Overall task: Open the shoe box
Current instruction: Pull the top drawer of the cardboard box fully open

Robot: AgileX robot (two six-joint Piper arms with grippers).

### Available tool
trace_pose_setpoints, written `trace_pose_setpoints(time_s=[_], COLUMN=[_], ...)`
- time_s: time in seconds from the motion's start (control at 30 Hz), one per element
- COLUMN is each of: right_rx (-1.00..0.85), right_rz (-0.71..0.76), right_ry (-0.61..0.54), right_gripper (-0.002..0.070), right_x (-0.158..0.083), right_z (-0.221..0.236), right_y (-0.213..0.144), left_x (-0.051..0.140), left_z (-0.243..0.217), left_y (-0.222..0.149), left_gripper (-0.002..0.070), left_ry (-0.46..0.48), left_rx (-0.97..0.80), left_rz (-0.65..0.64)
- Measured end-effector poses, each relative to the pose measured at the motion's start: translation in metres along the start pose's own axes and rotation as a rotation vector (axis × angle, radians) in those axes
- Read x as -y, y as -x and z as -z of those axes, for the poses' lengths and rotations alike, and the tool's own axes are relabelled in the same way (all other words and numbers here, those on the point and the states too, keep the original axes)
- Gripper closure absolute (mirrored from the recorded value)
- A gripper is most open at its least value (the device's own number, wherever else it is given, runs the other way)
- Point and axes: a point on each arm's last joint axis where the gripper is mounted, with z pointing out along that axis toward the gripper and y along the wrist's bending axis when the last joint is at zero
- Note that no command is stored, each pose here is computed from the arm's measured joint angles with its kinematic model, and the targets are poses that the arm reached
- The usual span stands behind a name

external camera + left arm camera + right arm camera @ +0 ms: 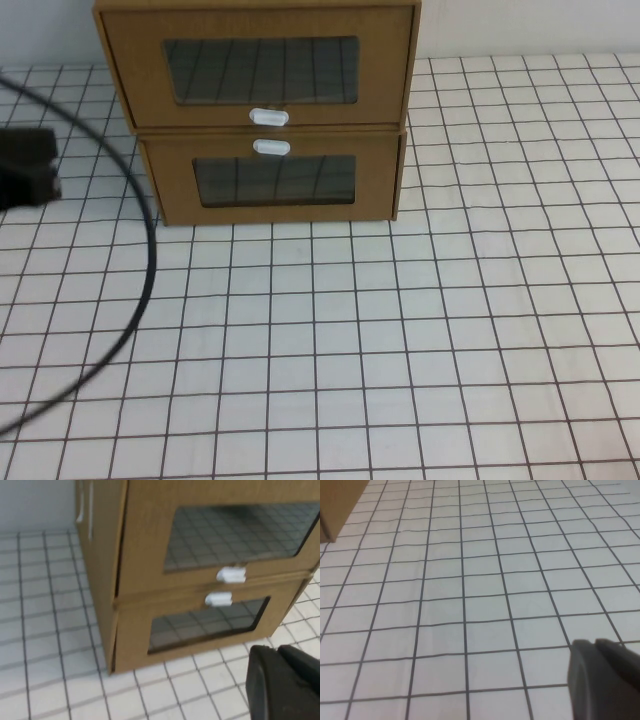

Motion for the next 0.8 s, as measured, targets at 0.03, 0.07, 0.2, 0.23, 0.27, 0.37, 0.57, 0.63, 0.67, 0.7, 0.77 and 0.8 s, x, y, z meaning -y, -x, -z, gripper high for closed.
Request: trace_pose_setpoints(time_s=[0.03,0.07,0.2,0.23,0.27,0.37,0.57,0.63,0.67,0.7,0.77,0.8], right_rx=[0.0,0.0,0.0,0.0,0.0,0.0,0.0,0.0,0.0,0.0,0.0,0.0], right_rz=[0.0,0.0,0.0,0.0,0.0,0.0,0.0,0.0,0.0,0.0,0.0,0.0], right_ry=[0.0,0.0,0.0,0.0,0.0,0.0,0.0,0.0,0.0,0.0,0.0,0.0], right_gripper=[0.069,0.069,0.069,0.069,0.069,0.069,0.0689,0.0689,0.0689,0.0689,0.069,0.069], right_x=[0.0,0.0,0.0,0.0,0.0,0.0,0.0,0.0,0.0,0.0,0.0,0.0], right_z=[0.0,0.0,0.0,0.0,0.0,0.0,0.0,0.0,0.0,0.0,0.0,0.0], right_y=[0.0,0.0,0.0,0.0,0.0,0.0,0.0,0.0,0.0,0.0,0.0,0.0], left_x=[-0.001,-0.001,-0.005,-0.006,-0.009,-0.013,-0.011,-0.008,-0.006,-0.005,-0.001,0.001], left_z=[-0.011,-0.02,-0.06,-0.072,-0.086,-0.12,-0.186,-0.204,-0.209,-0.216,-0.224,-0.227], left_y=[0.018,0.031,0.094,0.106,0.113,0.14,0.166,0.167,0.166,0.166,0.164,0.162], left_gripper=[0.0679,0.0679,0.0679,0.0679,0.0679,0.0679,0.0679,0.0679,0.0679,0.0679,0.0679,0.0679], left_ry=[-0.026,-0.047,-0.139,-0.161,-0.184,-0.245,-0.349,-0.362,-0.368,-0.367,-0.354,-0.35], left_rx=[-0.004,-0.006,0.002,-0.005,-0.03,-0.057,-0.121,-0.158,-0.177,-0.191,-0.211,-0.222], left_rz=[-0.025,-0.044,-0.114,-0.126,-0.132,-0.158,-0.173,-0.183,-0.187,-0.192,-0.209,-0.215])
